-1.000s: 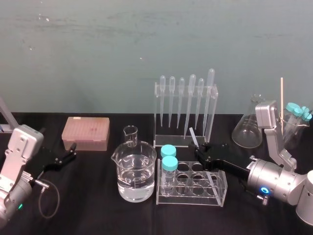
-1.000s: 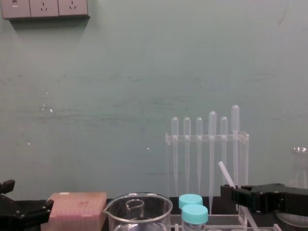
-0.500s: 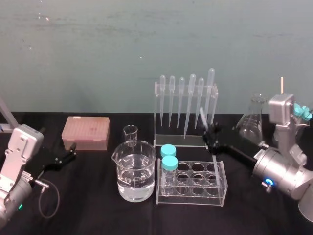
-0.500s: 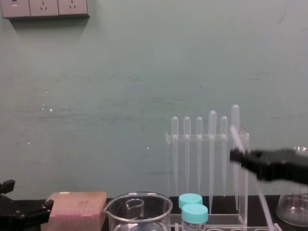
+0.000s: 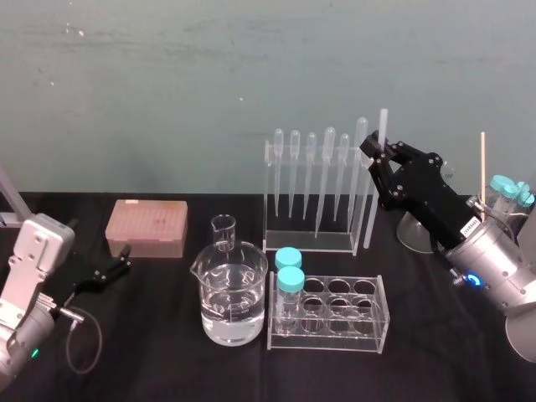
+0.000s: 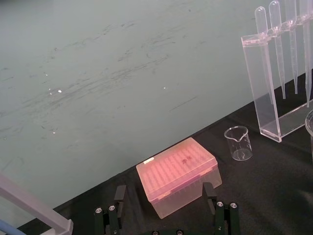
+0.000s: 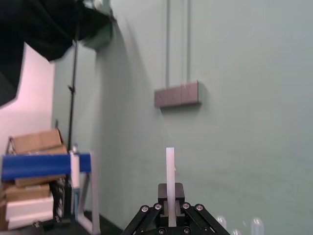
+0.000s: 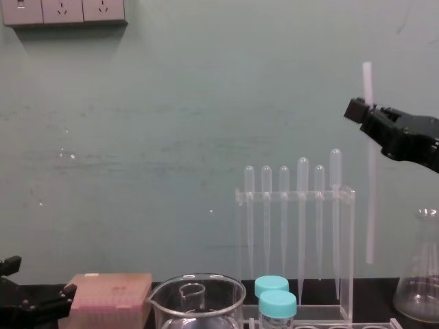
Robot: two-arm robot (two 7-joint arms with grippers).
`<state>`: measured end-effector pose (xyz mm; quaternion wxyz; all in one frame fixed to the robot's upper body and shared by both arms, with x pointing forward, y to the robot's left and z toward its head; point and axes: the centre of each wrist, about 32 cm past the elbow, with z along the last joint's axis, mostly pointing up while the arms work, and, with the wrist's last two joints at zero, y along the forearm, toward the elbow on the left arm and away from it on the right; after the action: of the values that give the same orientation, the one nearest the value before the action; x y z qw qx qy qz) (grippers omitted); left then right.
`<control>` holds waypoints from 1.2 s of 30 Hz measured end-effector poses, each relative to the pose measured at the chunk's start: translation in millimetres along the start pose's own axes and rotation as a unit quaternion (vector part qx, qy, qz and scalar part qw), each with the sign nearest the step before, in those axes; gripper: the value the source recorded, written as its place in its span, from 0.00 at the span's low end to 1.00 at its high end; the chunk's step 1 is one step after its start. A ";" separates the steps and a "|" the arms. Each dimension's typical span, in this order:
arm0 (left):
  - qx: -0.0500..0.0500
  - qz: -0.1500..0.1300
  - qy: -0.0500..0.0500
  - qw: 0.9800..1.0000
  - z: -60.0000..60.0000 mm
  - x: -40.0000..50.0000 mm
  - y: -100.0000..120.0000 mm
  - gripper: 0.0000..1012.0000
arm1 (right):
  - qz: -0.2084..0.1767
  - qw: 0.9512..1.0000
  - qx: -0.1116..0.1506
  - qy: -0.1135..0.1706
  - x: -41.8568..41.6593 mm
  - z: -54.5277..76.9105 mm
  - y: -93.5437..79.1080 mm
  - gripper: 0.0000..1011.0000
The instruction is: Pick up the stirring rod with one hand, then place it down.
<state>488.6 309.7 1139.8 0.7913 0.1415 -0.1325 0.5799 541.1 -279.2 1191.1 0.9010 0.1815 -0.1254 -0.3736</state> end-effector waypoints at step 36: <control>0.000 0.000 0.000 1.000 0.0 0.0 0.0 0.99 | 0.006 1.000 0.001 0.002 1.8 -15.5 -13.4 0.07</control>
<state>488.6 309.7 1139.8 0.7913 0.1415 -0.1325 0.5799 539.5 -285.6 1171.5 0.9033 0.1823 -0.1246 -0.3678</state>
